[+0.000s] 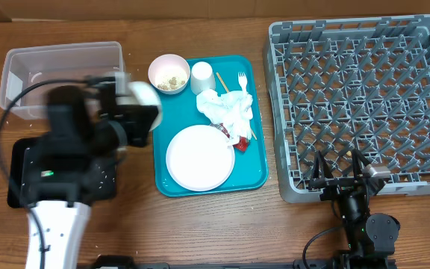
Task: Sort waste into correct bins and load items into the dishwasher rack
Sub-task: 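Return the emptied bowl to the teal tray, then grasp the second food bowl rim with the left gripper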
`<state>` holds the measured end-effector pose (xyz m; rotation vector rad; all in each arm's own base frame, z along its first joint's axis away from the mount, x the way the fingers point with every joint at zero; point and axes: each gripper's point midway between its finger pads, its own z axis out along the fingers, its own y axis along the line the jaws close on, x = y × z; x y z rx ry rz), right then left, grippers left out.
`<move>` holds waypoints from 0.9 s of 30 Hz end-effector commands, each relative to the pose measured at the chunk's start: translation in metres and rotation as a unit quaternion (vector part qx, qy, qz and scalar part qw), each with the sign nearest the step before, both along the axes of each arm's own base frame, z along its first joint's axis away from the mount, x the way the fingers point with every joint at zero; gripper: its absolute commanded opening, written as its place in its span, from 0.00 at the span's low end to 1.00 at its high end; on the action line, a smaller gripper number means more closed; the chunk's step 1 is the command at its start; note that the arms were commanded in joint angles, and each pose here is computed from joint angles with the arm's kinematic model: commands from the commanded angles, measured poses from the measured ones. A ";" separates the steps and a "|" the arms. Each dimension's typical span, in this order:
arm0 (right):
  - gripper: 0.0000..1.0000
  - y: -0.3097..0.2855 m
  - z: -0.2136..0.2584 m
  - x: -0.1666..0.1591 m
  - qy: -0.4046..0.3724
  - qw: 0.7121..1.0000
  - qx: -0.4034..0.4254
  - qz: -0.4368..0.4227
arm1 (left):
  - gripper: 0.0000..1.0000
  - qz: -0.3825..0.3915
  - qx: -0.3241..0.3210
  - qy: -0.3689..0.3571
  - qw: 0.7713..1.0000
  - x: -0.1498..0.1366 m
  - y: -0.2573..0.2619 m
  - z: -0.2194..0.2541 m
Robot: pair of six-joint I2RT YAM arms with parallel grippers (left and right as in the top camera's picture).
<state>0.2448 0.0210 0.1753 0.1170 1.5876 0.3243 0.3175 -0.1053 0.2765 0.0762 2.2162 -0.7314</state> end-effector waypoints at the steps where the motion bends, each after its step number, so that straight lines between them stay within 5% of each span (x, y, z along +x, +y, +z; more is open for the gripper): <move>1: 1.00 -0.003 -0.002 0.001 -0.001 1.000 -0.001 -0.006 | 0.06 0.109 0.162 -0.034 0.980 0.037 -0.001 -0.022; 9: 1.00 -0.003 -0.002 0.001 -0.001 1.000 -0.001 -0.006 | 0.06 0.111 0.264 -0.012 0.958 0.097 -0.049 -0.120; 17: 1.00 -0.003 -0.003 0.001 0.000 1.000 -0.001 -0.006 | 0.10 0.094 0.299 0.046 0.949 0.102 -0.052 -0.187; 27: 1.00 -0.003 -0.002 0.000 -0.001 1.000 -0.001 -0.006 | 0.37 0.088 0.309 0.043 0.946 0.103 -0.052 -0.187</move>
